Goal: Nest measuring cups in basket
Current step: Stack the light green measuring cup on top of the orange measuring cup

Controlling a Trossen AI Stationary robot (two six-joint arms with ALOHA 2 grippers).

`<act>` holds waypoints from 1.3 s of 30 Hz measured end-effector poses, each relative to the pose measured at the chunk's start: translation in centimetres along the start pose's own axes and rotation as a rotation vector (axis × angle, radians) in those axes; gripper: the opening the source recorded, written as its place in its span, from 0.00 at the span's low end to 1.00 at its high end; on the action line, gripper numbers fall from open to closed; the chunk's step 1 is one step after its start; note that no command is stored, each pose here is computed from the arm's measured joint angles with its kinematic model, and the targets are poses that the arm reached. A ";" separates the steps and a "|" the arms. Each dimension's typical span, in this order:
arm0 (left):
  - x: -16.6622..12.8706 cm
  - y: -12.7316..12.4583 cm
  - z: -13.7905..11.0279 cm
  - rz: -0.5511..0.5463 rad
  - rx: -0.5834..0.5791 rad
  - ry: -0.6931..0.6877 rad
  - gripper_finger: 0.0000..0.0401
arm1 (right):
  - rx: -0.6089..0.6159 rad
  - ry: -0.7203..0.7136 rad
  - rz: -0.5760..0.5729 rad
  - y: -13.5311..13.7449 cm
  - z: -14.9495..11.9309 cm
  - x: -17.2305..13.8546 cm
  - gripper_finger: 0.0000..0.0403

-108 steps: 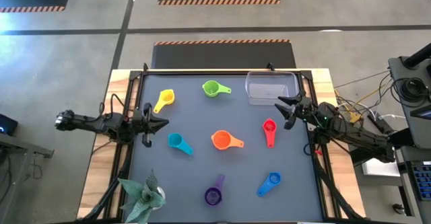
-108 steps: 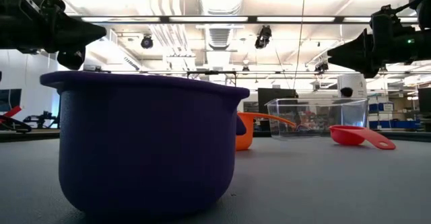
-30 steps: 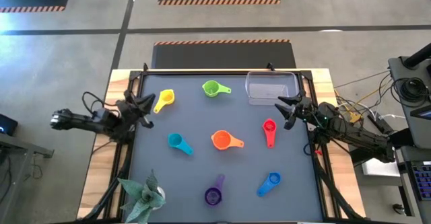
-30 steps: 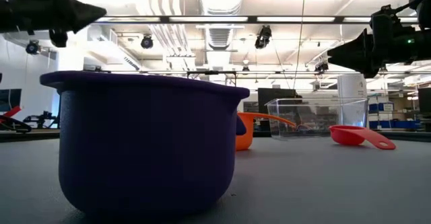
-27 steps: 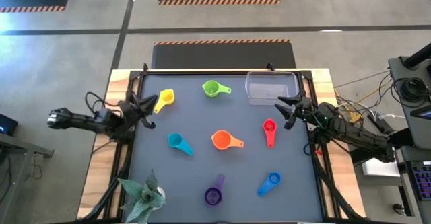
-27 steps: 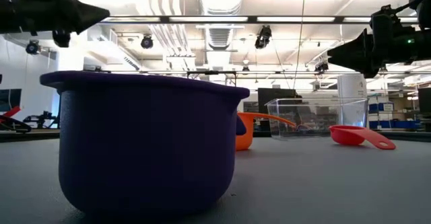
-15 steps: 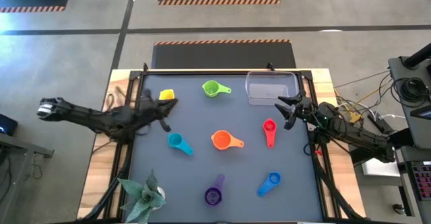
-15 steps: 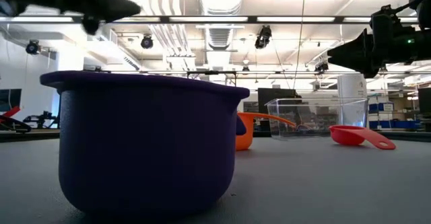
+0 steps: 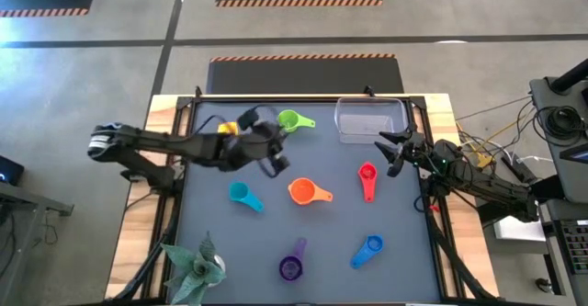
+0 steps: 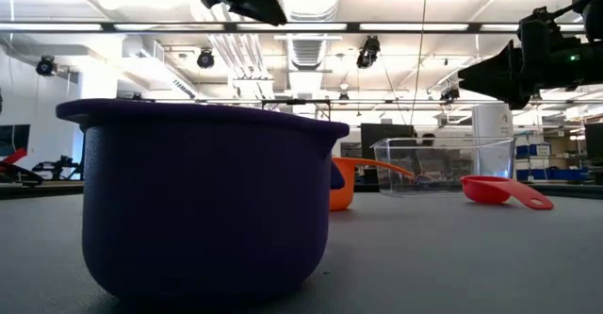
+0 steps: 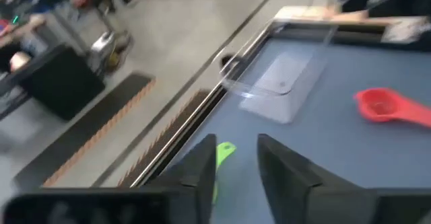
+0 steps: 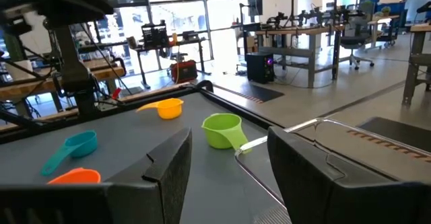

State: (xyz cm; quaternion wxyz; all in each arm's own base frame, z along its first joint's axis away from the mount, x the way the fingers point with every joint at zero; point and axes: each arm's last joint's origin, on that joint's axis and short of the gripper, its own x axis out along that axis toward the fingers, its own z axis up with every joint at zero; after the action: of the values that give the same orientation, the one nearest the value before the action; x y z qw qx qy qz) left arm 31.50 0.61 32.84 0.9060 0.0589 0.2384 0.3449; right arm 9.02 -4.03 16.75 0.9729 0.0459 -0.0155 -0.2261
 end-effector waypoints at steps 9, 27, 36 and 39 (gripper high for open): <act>6.9 -0.7 0.6 -0.030 -0.028 0.165 0.54 | 0.000 0.000 0.000 0.0 0.0 0.0 0.45; 19.5 -3.4 -1.5 -0.064 -0.071 0.265 0.61 | -0.001 -0.001 0.000 0.0 0.0 0.0 0.45; 22.5 -3.4 -1.0 -0.042 -0.089 0.255 0.61 | 0.000 0.000 0.000 0.0 0.0 0.0 0.45; 23.0 -3.1 -1.1 -0.036 -0.079 0.262 0.61 | -0.001 0.000 0.000 0.0 0.0 0.0 0.45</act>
State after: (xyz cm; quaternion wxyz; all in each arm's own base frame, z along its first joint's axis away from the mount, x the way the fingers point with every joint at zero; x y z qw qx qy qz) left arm 47.76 13.21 22.05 0.8747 -0.0265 0.3418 0.3425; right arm 9.03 -4.03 16.75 0.9729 0.0455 -0.0156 -0.2262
